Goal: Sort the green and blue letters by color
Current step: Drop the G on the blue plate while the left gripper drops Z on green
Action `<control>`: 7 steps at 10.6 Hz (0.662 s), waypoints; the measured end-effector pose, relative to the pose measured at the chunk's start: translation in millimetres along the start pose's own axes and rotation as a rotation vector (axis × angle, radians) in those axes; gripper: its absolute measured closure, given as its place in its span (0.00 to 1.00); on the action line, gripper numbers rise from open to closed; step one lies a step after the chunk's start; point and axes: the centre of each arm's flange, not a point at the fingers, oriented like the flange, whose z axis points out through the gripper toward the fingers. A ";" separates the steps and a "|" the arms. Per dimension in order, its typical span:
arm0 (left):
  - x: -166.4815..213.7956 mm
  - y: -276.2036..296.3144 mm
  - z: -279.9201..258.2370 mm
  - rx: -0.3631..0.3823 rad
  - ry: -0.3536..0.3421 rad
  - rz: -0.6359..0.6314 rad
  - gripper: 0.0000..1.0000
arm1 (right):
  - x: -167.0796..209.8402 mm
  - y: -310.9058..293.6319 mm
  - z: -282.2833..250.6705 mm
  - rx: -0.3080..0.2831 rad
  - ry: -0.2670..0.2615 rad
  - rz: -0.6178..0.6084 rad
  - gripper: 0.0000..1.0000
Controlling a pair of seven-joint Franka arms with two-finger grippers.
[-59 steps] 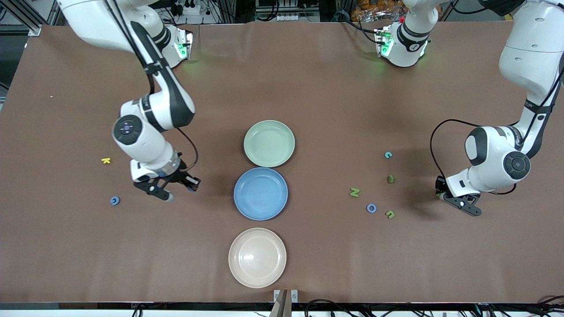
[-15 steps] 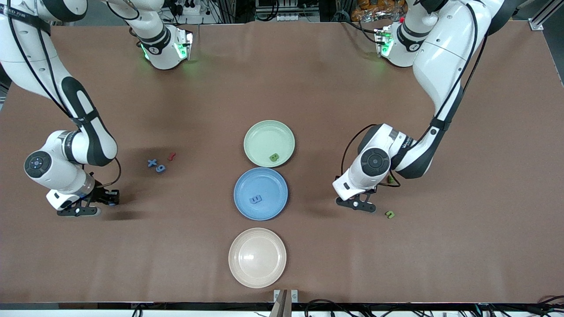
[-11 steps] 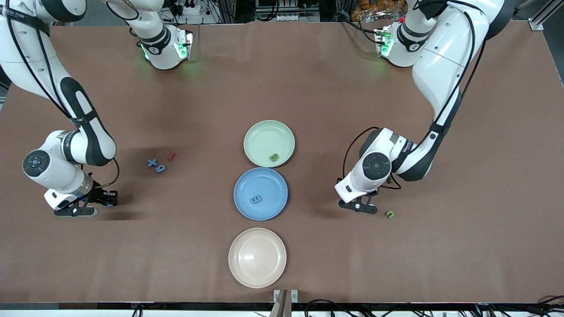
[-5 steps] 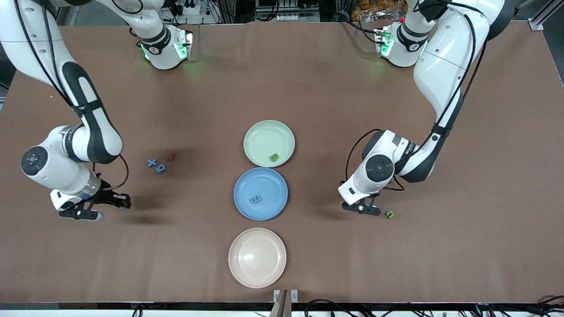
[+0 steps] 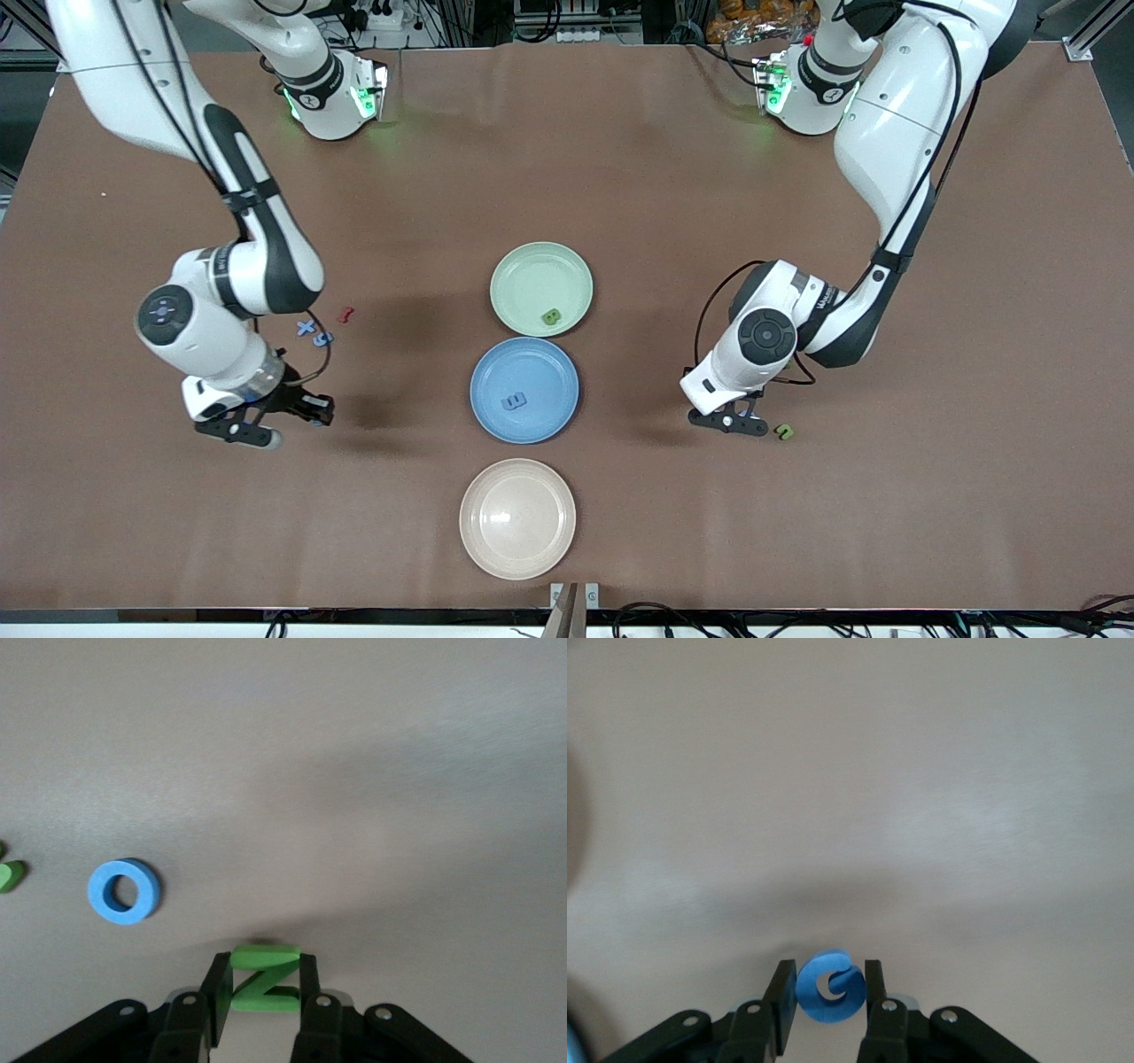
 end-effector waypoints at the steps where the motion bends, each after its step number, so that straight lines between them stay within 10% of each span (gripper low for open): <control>1: -2.7 13.4 -10.9 -0.024 -0.007 -0.035 0.66 | -9.4 -27.9 -1.1 0.000 0.006 -0.006 0.65; 7: -66.0 173.6 -46.3 -0.104 -0.062 -0.282 0.66 | -69.9 -172.3 -3.2 0.063 0.019 -0.036 0.65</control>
